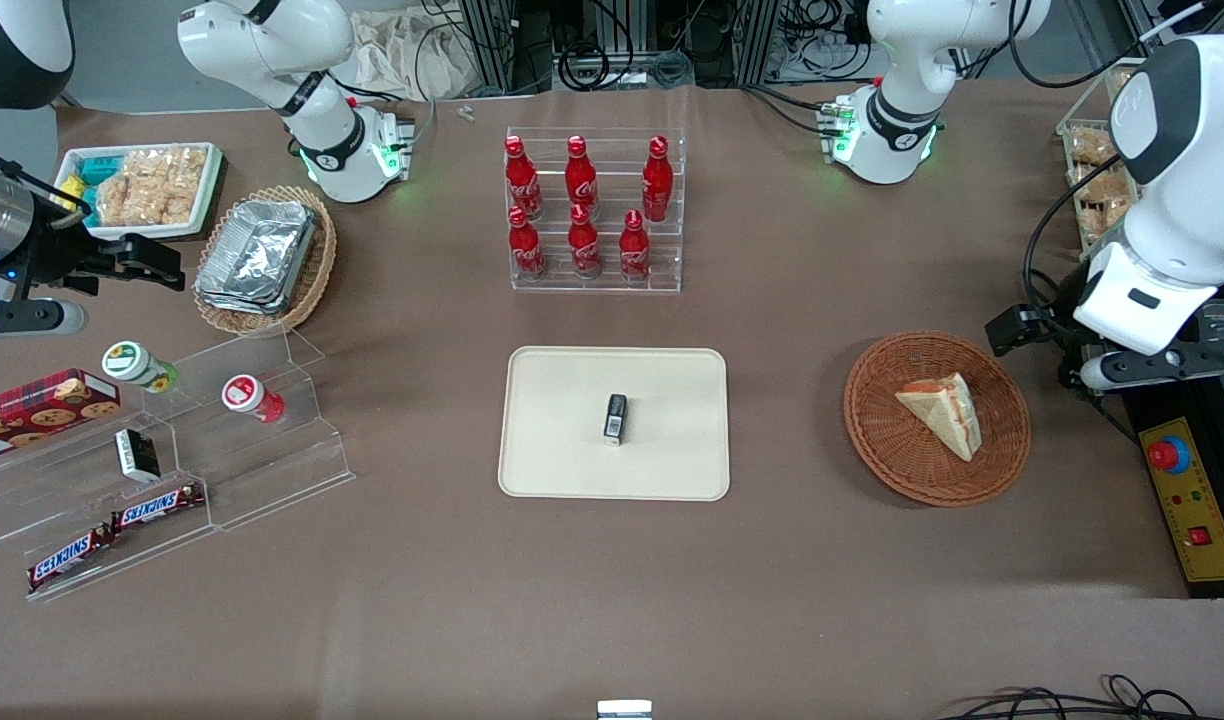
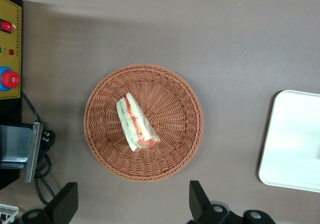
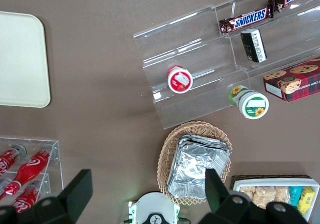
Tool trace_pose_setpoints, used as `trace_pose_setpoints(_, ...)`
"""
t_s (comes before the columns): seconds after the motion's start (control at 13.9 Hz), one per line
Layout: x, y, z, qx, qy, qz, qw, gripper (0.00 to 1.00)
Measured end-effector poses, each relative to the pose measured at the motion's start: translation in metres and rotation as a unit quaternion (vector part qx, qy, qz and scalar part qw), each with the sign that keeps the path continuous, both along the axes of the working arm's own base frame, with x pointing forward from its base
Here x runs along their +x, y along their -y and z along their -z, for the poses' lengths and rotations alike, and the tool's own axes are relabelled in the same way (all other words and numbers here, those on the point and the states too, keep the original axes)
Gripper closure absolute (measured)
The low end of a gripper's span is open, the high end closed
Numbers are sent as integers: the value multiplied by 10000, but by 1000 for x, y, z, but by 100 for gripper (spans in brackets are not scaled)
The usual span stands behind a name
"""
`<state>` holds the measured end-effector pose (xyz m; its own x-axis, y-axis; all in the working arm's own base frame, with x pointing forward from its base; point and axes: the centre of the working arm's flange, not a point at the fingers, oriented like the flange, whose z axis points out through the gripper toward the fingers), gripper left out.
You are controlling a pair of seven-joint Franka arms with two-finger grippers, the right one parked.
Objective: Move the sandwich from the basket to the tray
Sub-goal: 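Move the left gripper over the wrapped sandwich in the wicker basket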
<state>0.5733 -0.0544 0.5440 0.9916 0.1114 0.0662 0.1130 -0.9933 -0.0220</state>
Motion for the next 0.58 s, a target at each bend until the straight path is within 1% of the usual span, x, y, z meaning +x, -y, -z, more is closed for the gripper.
trace_pose_setpoints(0.29, 1, 0, 2, -14, -26, -3, 10000, 0)
trace_pose_setpoints(0.43, 2, 2, 10, -120, -131, -104, 9998, 0)
trace_pose_setpoints(0.58, 4, 2, 27, -146, -280, -617, 9976, 1)
